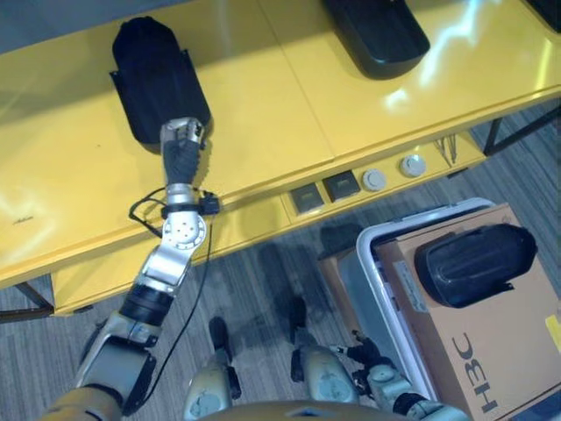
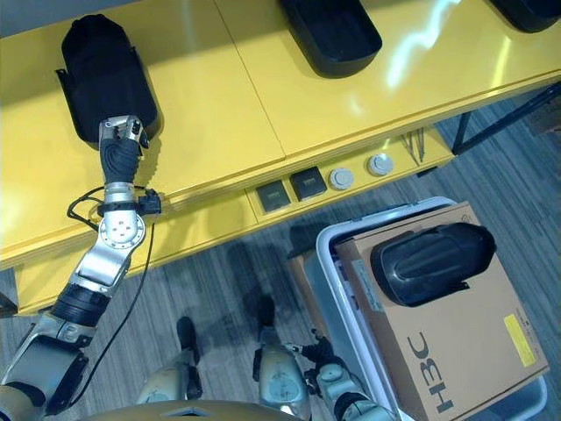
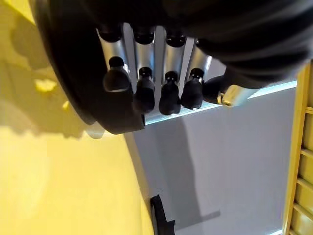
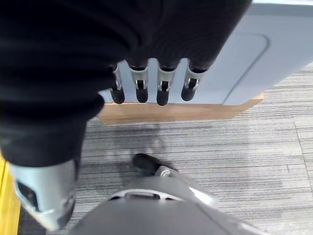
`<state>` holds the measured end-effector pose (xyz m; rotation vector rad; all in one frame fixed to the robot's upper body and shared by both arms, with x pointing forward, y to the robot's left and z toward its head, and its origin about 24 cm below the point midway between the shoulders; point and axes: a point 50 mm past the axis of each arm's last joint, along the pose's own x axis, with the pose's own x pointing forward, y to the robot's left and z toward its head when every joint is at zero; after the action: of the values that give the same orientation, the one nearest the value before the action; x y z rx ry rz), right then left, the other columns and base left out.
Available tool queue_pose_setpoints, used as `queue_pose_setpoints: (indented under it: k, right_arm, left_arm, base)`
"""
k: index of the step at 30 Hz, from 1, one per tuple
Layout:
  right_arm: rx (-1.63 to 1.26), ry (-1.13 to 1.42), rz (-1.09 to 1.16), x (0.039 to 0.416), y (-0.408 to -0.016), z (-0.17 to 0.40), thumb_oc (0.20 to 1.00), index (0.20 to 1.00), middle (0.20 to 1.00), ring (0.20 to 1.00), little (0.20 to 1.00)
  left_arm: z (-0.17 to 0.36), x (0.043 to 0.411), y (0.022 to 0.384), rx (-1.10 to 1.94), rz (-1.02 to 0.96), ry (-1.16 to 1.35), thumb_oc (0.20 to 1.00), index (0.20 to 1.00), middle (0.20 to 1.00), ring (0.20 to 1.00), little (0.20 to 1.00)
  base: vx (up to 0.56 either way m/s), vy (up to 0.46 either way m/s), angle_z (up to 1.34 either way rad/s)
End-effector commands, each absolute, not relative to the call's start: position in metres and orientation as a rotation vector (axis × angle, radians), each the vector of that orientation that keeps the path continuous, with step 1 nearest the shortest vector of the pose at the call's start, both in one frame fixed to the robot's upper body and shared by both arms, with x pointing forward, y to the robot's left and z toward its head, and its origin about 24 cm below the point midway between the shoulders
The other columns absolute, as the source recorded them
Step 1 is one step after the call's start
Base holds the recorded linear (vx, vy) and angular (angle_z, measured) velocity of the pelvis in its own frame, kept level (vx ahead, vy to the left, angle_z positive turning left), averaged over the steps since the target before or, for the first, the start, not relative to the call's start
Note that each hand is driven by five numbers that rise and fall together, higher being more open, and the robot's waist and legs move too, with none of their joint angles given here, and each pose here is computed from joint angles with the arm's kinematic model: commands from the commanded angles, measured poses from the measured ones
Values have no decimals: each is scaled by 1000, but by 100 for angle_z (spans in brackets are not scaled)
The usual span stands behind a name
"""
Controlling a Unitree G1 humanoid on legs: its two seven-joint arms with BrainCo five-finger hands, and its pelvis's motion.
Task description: Move parts from the plastic box to the shelf.
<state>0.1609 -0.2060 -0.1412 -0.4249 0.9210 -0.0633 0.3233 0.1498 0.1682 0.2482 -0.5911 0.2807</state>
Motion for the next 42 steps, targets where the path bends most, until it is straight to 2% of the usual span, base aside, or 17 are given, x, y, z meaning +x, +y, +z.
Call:
queue_pose_setpoints:
  k: [1, 4, 7, 8, 9, 14, 23, 30, 36, 42]
  right_arm:
    - [-401, 898, 30, 165, -174, -144, 1000, 1000, 1000, 1000, 1000]
    - [-388, 907, 25, 163, -174, -145, 1000, 1000, 1000, 1000, 1000]
    - [-369, 933, 2, 158, -177, -147, 1000, 1000, 1000, 1000, 1000]
    - [-351, 954, -20, 152, -182, -149, 1000, 1000, 1000, 1000, 1000]
    - [-348, 968, -29, 148, -184, -150, 1000, 1000, 1000, 1000, 1000]
    - [-299, 1083, -150, 119, -201, -159, 1000, 1000, 1000, 1000, 1000]
    - [-171, 1213, -293, 78, -205, -169, 1000, 1000, 1000, 1000, 1000]
    - [-68, 1166, -421, 80, -207, -167, 1000, 1000, 1000, 1000, 1000]
    - [-149, 1236, -387, 61, -213, -170, 1000, 1000, 1000, 1000, 1000]
    - [-186, 1222, -388, 66, -218, -168, 1000, 1000, 1000, 1000, 1000]
  left_arm:
    - [204, 330, 151, 304, 314, -746, 200, 200, 200, 200, 200]
    - [209, 322, 148, 275, 281, -789, 200, 200, 200, 200, 200]
    - [203, 291, 146, 231, 142, -843, 200, 200, 200, 200, 200]
    - [191, 274, 153, 251, 103, -828, 799, 799, 799, 799, 799]
    - [185, 266, 156, 248, 79, -810, 1000, 1000, 1000, 1000, 1000]
    - [135, 236, 169, 221, 39, -599, 1000, 1000, 1000, 1000, 1000]
    - [113, 233, 159, 332, -94, -498, 1000, 1000, 1000, 1000, 1000]
    - [116, 240, 172, 436, -9, -524, 1000, 1000, 1000, 1000, 1000]
    - [119, 240, 184, 467, 70, -541, 1000, 1000, 1000, 1000, 1000]
    - [108, 235, 194, 471, 136, -494, 1000, 1000, 1000, 1000, 1000]
  base:
    - [0, 0, 0]
    - [0, 0, 0]
    - [63, 29, -7]
    - [91, 36, -13]
    - [98, 60, -8]
    - [-10, 116, 9]
    - [-51, 127, 7]
    - [-87, 136, -48]
    - [-80, 39, -80]
    - [44, -151, -54]
